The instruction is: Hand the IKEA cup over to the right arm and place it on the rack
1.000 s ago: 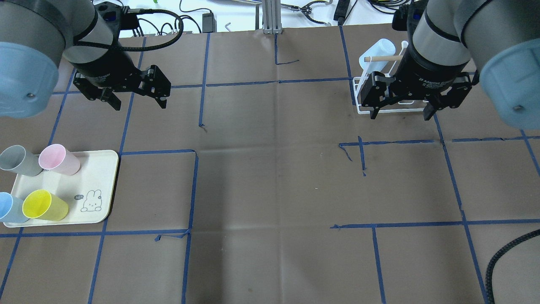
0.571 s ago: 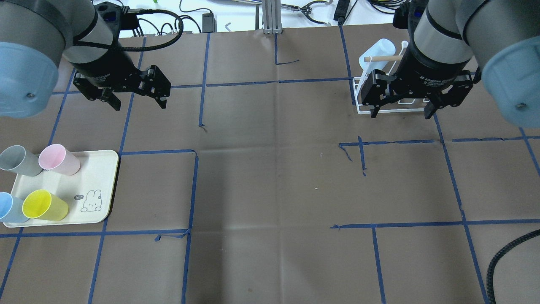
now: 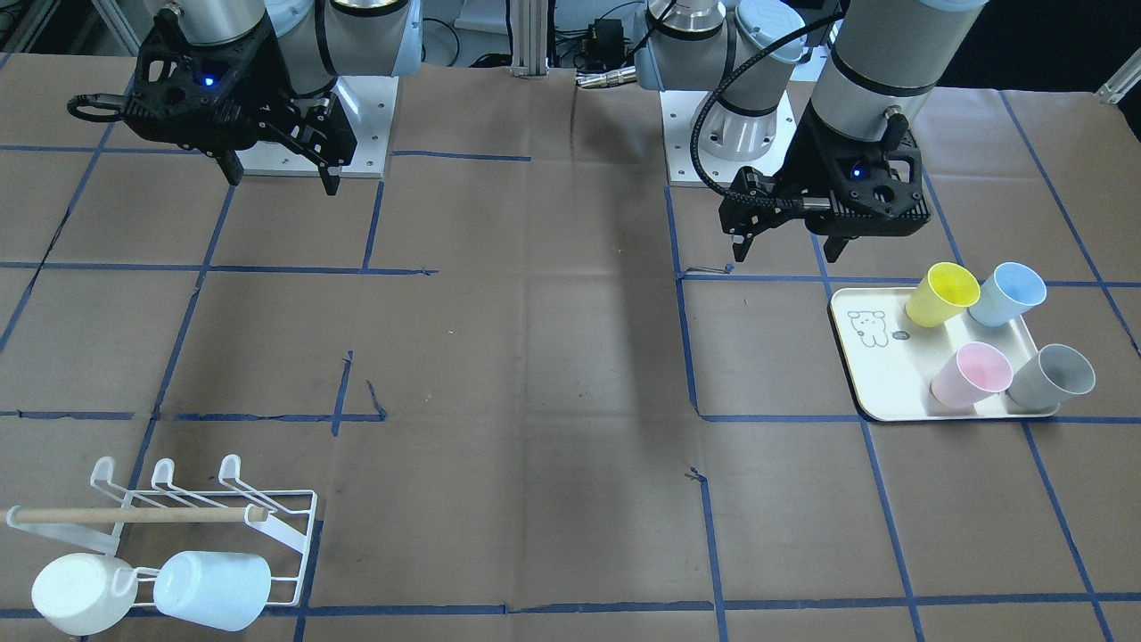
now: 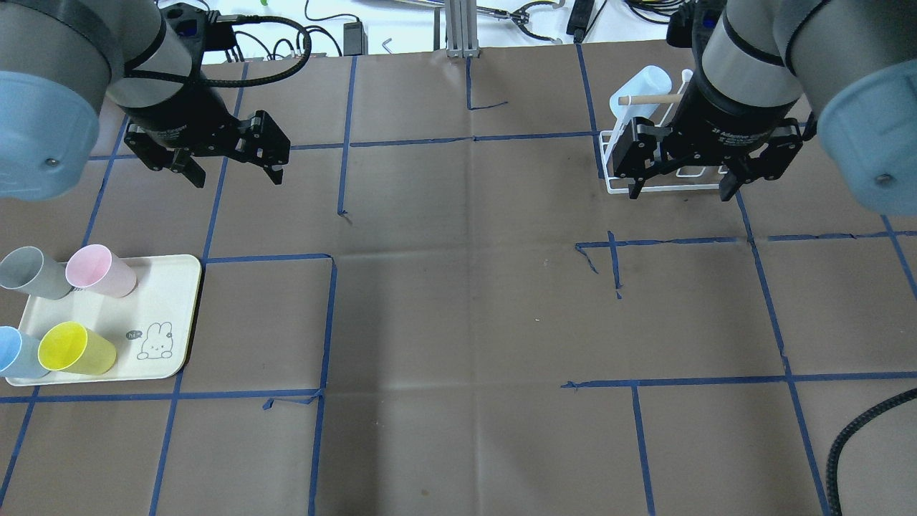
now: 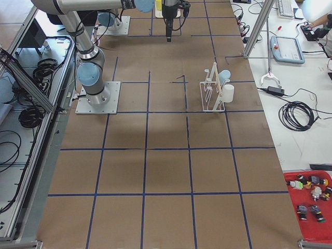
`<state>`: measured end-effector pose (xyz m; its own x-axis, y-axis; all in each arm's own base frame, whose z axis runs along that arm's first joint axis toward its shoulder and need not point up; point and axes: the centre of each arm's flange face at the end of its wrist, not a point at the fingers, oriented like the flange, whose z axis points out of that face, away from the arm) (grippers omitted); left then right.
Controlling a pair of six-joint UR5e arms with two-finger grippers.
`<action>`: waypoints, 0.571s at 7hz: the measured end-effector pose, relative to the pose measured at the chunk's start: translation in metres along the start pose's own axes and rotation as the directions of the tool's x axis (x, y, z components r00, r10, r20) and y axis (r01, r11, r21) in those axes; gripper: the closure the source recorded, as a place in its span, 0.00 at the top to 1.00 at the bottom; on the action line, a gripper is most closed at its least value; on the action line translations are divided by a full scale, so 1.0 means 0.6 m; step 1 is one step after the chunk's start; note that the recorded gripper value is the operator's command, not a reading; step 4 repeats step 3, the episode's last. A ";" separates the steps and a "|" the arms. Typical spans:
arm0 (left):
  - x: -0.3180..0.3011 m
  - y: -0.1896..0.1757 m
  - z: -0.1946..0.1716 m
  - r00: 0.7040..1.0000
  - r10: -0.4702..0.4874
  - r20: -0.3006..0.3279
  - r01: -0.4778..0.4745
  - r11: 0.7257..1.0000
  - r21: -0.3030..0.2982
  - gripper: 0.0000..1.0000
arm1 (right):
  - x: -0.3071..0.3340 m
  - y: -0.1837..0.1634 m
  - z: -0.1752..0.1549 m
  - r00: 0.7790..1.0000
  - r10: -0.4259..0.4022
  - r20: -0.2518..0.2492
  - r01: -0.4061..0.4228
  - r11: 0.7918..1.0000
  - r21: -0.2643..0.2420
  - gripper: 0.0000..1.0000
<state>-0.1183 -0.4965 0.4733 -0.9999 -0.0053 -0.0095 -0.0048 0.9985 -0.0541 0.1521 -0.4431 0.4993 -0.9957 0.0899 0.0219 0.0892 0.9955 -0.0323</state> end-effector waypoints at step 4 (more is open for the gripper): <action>0.001 0.000 0.000 1.000 0.003 0.000 -0.003 1.000 0.000 1.00 | 0.000 -0.001 -0.001 1.000 0.000 0.000 0.000 1.000 0.001 1.00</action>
